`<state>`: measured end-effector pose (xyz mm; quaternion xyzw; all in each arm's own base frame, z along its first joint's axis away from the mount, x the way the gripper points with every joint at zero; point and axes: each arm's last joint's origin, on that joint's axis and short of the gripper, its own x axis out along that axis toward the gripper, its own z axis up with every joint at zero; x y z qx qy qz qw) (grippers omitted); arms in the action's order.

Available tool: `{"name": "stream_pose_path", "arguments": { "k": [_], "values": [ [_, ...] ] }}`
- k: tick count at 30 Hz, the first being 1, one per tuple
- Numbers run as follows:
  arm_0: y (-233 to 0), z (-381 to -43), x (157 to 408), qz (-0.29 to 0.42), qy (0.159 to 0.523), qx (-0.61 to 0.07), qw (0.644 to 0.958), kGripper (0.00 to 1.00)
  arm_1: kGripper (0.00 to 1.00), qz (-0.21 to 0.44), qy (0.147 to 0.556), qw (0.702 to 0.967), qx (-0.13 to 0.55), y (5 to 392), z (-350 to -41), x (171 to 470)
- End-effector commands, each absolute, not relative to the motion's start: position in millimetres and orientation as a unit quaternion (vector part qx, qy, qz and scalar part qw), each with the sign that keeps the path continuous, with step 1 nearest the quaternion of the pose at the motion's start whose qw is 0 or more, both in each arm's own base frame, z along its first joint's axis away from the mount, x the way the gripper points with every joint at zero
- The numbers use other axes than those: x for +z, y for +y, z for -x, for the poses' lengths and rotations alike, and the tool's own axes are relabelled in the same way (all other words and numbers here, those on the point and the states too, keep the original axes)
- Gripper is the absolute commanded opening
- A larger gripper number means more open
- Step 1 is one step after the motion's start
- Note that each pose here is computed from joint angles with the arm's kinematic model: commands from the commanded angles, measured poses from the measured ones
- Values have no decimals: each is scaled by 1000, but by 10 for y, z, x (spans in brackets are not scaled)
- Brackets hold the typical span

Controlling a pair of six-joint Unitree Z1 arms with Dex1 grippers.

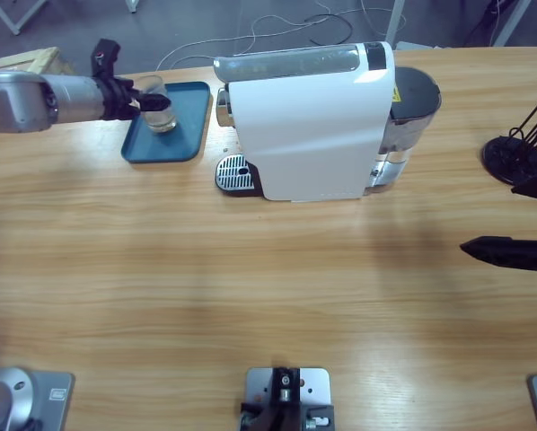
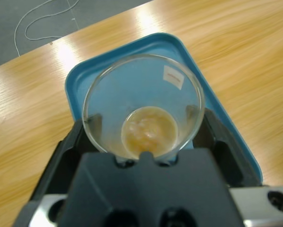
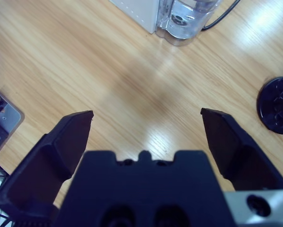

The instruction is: Pour coffee

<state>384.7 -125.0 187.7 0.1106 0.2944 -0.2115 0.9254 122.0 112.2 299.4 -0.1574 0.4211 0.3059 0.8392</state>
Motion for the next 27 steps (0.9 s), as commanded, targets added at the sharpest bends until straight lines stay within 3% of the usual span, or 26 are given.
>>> {"name": "stream_pose_path", "arguments": {
  "k": [1,6,7,8,9,16,19,22,27],
  "values": [
    [-1293,-3938,1615,-118,367,-201,900,0,1000,168,437,831,299,1132,-1278,2922],
    [-1294,-3950,1590,-119,384,-203,893,36,1000,168,435,833,297,1116,-1267,2934],
    [-1291,-3938,1598,-118,384,-204,893,527,1000,167,434,834,297,1110,-1266,2939],
    [-1288,-3908,1631,-118,382,-205,893,911,1000,166,433,835,296,1102,-1260,2947],
    [-1281,-3862,1675,-118,379,-206,894,984,1000,165,432,836,296,1094,-1254,2955],
    [-1163,-3452,2069,-110,351,-212,905,987,1000,162,422,841,298,1061,-1218,2988],
    [-1047,-3145,2402,-108,315,-205,920,987,1000,160,412,847,297,1027,-1185,3009],
    [-960,-2612,2811,-103,260,-217,935,988,1000,156,404,851,297,991,-1146,3025],
    [-985,-1688,3081,-66,271,-283,918,991,1000,145,390,862,289,890,-1041,3138]
  ]
}}
